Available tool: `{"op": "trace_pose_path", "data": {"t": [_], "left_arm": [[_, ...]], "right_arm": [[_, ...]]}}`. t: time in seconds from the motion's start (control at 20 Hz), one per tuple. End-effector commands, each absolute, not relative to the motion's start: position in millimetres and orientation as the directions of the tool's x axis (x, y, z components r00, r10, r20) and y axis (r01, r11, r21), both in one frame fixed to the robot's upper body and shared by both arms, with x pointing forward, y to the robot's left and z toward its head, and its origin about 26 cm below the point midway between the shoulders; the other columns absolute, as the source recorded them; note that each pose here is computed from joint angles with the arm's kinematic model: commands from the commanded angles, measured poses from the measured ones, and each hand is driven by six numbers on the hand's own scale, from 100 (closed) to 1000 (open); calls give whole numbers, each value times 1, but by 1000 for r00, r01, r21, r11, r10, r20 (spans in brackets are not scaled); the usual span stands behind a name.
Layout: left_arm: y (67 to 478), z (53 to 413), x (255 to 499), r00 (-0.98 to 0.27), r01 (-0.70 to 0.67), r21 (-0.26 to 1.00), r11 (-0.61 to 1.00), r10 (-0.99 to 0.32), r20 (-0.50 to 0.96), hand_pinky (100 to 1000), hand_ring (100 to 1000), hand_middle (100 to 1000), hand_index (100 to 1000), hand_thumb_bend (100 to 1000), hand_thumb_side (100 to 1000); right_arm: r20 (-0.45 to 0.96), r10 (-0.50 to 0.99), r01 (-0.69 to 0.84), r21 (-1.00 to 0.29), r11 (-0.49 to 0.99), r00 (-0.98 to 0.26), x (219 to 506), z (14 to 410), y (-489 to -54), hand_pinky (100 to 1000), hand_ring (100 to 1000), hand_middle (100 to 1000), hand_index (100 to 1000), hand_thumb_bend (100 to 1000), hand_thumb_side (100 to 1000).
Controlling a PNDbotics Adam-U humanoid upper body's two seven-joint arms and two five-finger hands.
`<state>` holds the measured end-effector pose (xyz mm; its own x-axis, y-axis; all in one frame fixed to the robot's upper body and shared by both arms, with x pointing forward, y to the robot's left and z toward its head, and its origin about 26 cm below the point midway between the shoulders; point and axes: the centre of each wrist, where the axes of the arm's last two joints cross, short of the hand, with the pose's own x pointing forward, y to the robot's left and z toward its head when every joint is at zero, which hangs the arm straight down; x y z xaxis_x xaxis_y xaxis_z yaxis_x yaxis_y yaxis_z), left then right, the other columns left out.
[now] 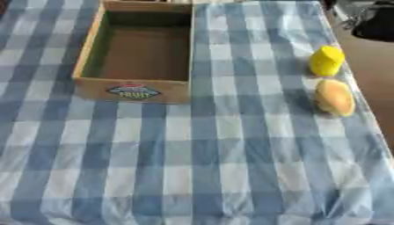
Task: Pick up objects on the table and place them in the box.
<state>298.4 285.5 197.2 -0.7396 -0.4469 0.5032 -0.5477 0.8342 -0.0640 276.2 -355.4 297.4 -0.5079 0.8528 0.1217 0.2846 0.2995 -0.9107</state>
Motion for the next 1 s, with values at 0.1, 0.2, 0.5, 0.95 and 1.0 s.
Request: {"op": "trace_pose_path", "data": {"t": [0.1, 0.2, 0.5, 0.95, 1.0], "left_arm": [[287, 205, 296, -753, -539, -49, 841, -455, 475, 733, 756, 696, 740, 161, 446], [286, 205, 296, -754, -536, -48, 843, -453, 476, 733, 756, 696, 740, 161, 448], [285, 205, 297, -757, -529, -47, 848, -446, 477, 732, 756, 695, 739, 160, 450], [286, 204, 296, -753, -533, -48, 845, -447, 482, 732, 757, 695, 738, 157, 456], [286, 204, 296, -752, -534, -48, 844, -449, 483, 732, 757, 696, 738, 157, 457]], "right_arm": [[-18, 866, 239, -964, 118, -499, 272, 314, -349, 866, 910, 818, 904, 216, 580], [-39, 865, 200, -977, 71, -499, 273, 314, -347, 867, 911, 823, 907, 226, 583], [-61, 865, 91, -996, -18, -498, 274, 308, -345, 871, 925, 837, 915, 254, 591], [30, 885, -20, -1000, 24, -466, 276, 287, -359, 859, 922, 811, 903, 267, 592], [41, 887, -28, -999, 32, -460, 275, 283, -361, 858, 921, 810, 902, 265, 596]]}}
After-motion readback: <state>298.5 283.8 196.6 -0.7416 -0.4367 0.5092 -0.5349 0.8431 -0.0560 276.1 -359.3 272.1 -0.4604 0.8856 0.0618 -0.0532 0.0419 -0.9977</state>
